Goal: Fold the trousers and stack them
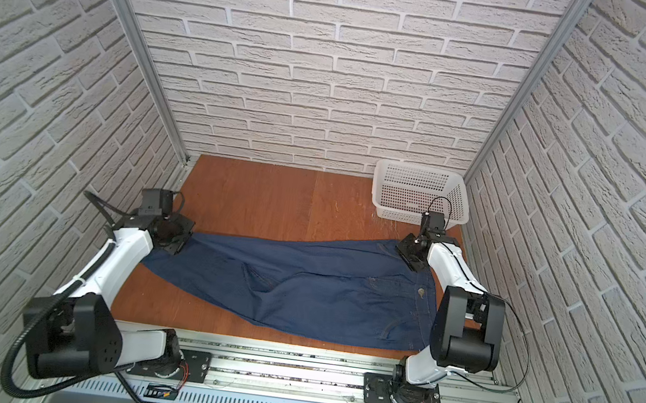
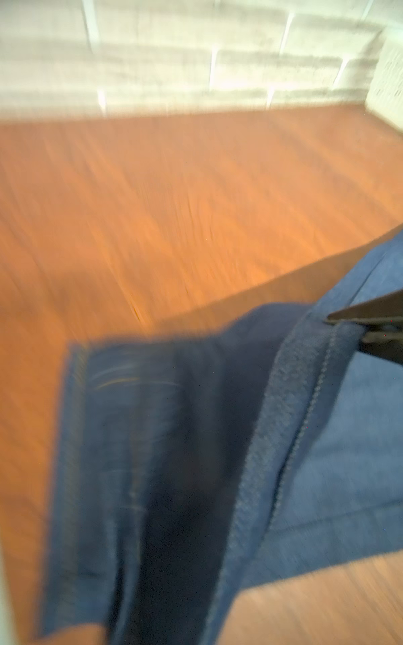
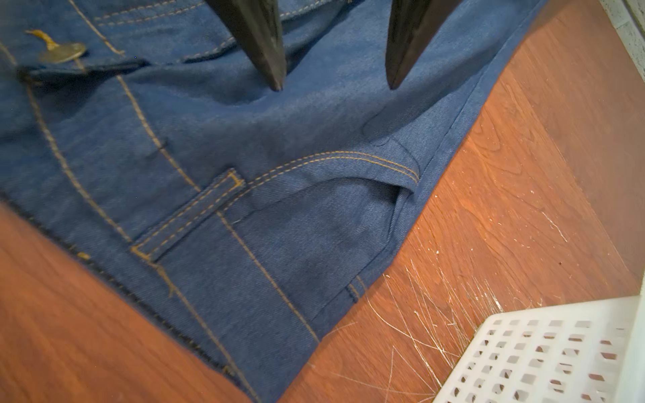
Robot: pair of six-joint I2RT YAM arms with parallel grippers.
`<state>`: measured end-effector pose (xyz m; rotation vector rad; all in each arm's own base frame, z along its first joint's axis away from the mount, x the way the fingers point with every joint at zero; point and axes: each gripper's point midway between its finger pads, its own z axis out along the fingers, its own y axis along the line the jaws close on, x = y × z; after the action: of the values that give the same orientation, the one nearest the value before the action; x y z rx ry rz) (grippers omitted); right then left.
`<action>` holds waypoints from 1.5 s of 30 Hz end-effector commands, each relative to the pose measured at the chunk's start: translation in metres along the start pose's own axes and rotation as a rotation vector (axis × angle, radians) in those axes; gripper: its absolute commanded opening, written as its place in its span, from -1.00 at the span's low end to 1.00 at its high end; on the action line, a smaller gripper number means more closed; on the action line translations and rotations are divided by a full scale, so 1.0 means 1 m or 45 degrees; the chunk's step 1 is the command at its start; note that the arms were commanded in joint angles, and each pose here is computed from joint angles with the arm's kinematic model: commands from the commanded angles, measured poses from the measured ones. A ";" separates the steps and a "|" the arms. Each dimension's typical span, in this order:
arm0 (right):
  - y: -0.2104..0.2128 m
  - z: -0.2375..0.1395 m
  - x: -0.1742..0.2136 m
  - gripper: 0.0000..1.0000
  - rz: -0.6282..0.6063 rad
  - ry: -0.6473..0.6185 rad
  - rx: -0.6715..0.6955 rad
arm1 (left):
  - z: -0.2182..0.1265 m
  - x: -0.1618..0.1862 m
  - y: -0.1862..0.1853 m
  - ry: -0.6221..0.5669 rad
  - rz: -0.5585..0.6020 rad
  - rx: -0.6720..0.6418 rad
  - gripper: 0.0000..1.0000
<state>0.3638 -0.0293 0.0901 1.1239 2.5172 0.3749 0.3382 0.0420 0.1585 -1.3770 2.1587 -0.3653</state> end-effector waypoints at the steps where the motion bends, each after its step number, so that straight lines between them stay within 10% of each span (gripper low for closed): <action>1: 0.003 -0.008 -0.001 -0.02 -0.028 -0.028 -0.014 | -0.013 -0.025 -0.026 -0.107 0.119 -0.012 -1.00; 9: -0.001 -0.010 0.001 -0.02 -0.038 -0.019 0.009 | 0.045 -0.041 -0.061 -0.053 0.216 -0.095 -0.94; 15: -0.004 -0.014 0.001 -0.02 -0.057 -0.025 0.036 | 0.082 -0.043 -0.073 0.015 0.256 -0.147 -0.25; 24: -0.013 0.002 0.007 -0.02 -0.043 0.034 0.092 | 0.033 -0.045 -0.056 -0.060 0.407 -0.213 0.55; 45: 0.000 0.075 -0.042 -0.13 -0.049 0.019 0.274 | 0.079 0.008 0.110 0.318 0.302 -0.497 0.32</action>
<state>0.4181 -0.0481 0.0371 1.1202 2.6507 0.1571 0.3035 0.0854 0.0456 -1.2604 2.6755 0.0008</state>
